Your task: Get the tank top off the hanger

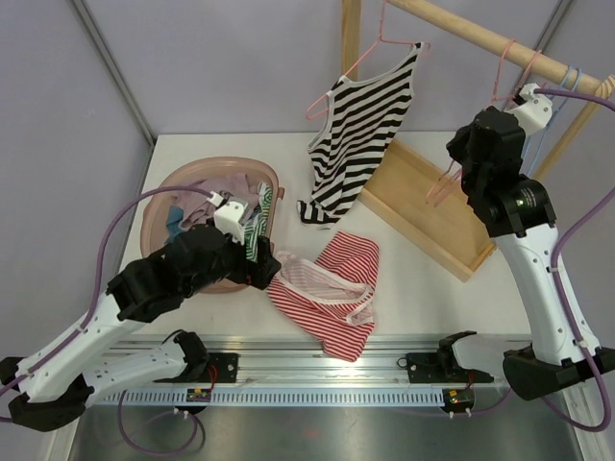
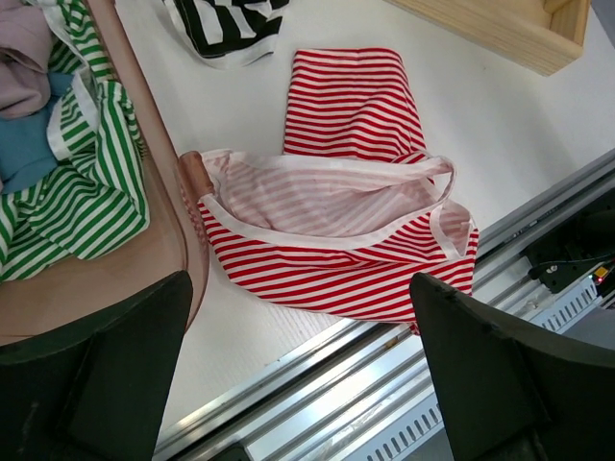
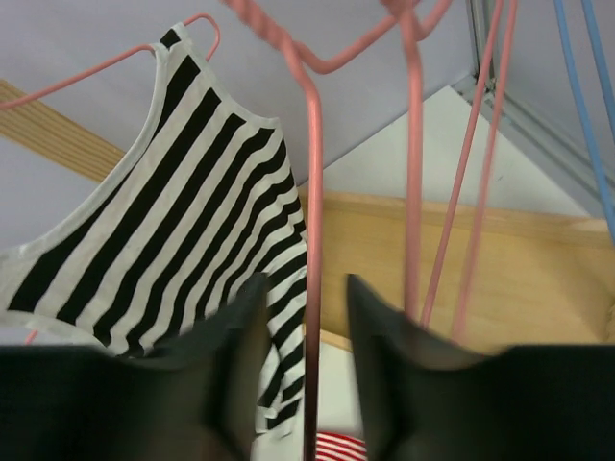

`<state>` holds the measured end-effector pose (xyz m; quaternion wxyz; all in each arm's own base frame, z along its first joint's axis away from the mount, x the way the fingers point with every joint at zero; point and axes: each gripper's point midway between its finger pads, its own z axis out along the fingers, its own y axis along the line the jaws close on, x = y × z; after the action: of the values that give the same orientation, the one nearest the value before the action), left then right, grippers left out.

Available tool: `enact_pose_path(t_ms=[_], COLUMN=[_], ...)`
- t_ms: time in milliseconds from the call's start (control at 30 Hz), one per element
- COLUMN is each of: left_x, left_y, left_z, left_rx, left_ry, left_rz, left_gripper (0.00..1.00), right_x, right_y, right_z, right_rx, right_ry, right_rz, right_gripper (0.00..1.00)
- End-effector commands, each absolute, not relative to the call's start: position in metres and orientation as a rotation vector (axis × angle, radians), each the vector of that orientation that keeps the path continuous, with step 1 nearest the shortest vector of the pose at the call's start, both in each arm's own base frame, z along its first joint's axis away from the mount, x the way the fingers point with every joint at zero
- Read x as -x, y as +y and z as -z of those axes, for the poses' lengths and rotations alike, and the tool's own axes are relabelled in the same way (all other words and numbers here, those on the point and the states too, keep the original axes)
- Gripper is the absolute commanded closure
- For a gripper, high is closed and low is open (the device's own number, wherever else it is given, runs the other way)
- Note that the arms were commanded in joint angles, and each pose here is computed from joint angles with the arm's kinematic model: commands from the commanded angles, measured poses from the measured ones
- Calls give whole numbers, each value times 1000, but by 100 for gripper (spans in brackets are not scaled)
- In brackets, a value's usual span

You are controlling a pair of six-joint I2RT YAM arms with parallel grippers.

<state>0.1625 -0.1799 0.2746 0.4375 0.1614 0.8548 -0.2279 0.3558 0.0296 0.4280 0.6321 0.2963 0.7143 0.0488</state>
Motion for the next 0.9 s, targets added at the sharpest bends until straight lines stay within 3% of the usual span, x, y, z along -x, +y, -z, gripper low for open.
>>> enact_pose_path(t_ms=[0,100,200,233,333,567,867], left_x=[-167,-169,-169,-169,-165,-155,-170], left_y=[-205,-220,-236,-239,-255,-308,-340], left_z=[-271,-259,-245,-241,-219,-169,-98], left_rx=[-400,-421,-465,-469,-524,-696,-752], left_ry=[2093,2111,2120,2125,2154,2192,2267], left_rz=[633,622,594,580,501,521,386], left_gripper=[1,1,1,1,1,1,1], right_x=[-341,-331,-319,-315,-298,-228,-91], right_y=[31,34,44,47,70,118,168], right_z=[-449,-462,-478,-483,-488,-486,-469], right_rx=[-666,-634,-556,-525,-359,14,660], right_ry=[1567,1541,1537,1539,1593,1644,1455], right_rz=[-195,-246,-309,-333,-423,-690,-1055], right_gripper=[47,30,23,14,2,0,1])
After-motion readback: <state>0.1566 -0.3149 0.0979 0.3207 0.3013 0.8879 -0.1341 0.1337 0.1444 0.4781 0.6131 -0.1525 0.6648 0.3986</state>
